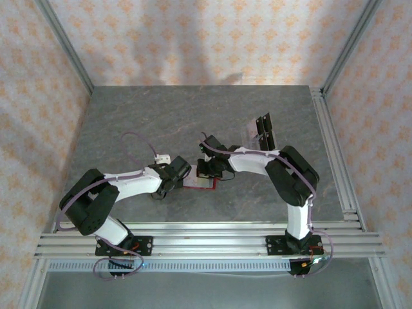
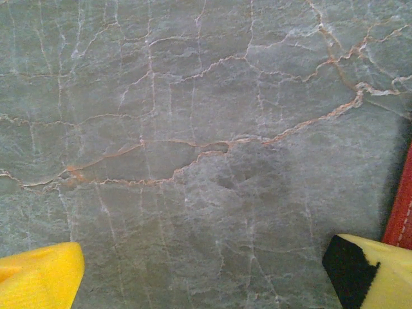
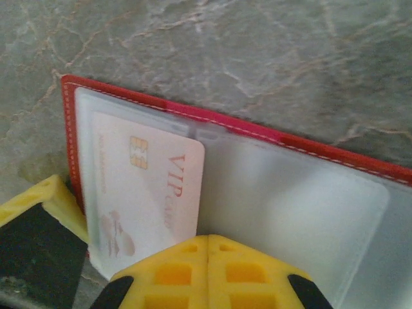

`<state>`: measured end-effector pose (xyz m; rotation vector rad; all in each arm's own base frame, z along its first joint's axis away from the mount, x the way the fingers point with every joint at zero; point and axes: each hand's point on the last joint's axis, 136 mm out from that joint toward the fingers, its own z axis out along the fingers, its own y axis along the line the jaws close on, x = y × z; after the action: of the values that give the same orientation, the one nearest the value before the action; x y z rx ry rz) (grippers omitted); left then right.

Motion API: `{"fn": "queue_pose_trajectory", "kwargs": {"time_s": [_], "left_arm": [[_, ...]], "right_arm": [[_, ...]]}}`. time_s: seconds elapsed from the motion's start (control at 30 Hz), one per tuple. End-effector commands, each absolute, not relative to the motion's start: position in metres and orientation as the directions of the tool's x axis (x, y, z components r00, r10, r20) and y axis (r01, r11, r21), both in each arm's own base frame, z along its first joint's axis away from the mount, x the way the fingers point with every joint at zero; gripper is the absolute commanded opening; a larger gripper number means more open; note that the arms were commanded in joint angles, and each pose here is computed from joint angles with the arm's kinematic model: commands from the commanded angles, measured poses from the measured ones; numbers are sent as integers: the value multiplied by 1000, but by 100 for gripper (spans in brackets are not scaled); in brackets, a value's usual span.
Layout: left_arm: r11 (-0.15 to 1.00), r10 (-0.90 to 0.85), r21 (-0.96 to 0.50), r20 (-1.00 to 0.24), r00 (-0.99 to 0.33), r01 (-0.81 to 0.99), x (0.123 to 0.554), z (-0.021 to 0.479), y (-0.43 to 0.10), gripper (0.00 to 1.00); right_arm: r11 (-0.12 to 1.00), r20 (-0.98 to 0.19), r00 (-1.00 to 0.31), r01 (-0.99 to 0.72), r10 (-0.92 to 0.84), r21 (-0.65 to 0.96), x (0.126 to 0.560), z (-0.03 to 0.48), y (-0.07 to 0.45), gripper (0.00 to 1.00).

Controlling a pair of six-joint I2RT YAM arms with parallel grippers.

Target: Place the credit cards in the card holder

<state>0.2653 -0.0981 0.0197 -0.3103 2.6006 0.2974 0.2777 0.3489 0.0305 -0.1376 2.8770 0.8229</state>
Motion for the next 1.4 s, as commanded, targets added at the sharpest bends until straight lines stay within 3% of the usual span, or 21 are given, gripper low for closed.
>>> {"fn": "queue_pose_trajectory", "kwargs": {"time_s": [0.0,0.5,0.7,0.83,0.97,1.07,1.23,1.37], "left_arm": [[962,-158,133,-448,-880,-240,252,6,-104,100],[963,-170,116,-441,-881,-244,249,4,-106,100],[965,-175,99,-451,-875,-244,249,11,-109,100],[963,-185,86,-471,-863,-254,251,24,-109,100],[963,-182,87,-493,-851,-256,254,41,-108,100],[964,-178,81,-508,-843,-253,258,51,-109,100],[971,-161,67,-531,-832,-231,269,63,-117,100],[977,-136,65,-537,-832,-202,278,64,-126,100]], "right_arm": [[842,-155,-986,-136,-63,522,275,31,360,2],[838,-151,-984,-157,-91,522,273,28,375,3],[874,-184,-979,-161,-83,458,268,28,348,13],[871,-202,-977,-155,-66,466,269,35,338,27],[869,-217,-974,-159,-62,469,271,43,334,29],[869,-224,-973,-157,-54,470,272,46,332,25],[861,-222,-974,-149,-44,486,271,48,332,4],[854,-217,-975,-150,-45,497,271,47,335,0]]}}
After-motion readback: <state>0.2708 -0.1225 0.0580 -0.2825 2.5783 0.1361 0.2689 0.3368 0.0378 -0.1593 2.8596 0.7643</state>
